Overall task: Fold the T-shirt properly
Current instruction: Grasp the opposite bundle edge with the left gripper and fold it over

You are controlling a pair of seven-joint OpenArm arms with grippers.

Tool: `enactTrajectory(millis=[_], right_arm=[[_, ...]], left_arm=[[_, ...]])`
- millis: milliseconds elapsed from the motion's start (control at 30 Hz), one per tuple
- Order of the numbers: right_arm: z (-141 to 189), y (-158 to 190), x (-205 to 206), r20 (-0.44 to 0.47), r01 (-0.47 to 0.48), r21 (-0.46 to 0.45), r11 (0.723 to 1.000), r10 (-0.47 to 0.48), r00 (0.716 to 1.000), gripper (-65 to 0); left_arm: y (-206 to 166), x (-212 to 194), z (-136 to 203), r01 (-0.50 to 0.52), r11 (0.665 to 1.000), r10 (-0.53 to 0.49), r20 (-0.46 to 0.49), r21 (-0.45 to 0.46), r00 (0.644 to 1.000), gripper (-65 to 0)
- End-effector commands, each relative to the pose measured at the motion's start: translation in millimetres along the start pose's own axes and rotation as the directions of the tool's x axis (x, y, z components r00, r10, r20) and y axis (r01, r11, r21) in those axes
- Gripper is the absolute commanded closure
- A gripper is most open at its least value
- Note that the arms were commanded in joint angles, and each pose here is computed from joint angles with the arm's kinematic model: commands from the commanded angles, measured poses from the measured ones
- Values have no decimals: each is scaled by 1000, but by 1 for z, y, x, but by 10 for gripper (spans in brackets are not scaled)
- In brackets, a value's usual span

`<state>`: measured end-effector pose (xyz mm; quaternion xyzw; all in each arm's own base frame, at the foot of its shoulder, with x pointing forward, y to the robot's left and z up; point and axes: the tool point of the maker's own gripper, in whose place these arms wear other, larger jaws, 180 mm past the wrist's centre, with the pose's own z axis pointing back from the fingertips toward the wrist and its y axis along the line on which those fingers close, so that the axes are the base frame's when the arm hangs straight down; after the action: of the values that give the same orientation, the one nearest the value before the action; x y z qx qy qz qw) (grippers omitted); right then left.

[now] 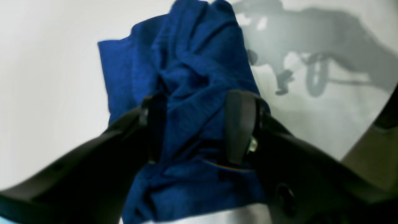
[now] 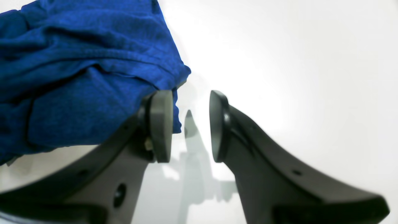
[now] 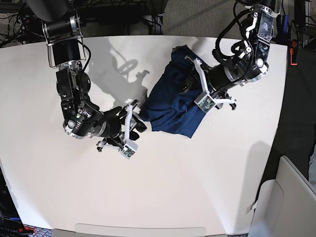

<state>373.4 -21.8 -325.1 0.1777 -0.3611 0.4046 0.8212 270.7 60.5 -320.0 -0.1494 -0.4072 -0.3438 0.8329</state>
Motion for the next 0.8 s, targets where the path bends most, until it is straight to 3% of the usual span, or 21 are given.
enactTrajectory(millis=[0, 233, 567, 767], right_arm=[[6, -5, 23, 66, -21, -9, 1000, 21, 998, -185], [6, -5, 20, 62, -16, -8, 1000, 17, 998, -185], [13, -17, 22, 88, 23, -36, 999, -20, 996, -185], [13, -17, 22, 90, 25, -36, 999, -22, 996, -183]], left_arm=[[3, 12, 2, 42, 999, -43, 40, 23, 998, -293], [3, 11, -5, 147, 986, -149, 21, 75, 989, -286], [13, 5, -4, 175, 978, -174, -19, 117, 985, -30], [50, 4, 12, 130, 966, -129, -19, 222, 991, -22]])
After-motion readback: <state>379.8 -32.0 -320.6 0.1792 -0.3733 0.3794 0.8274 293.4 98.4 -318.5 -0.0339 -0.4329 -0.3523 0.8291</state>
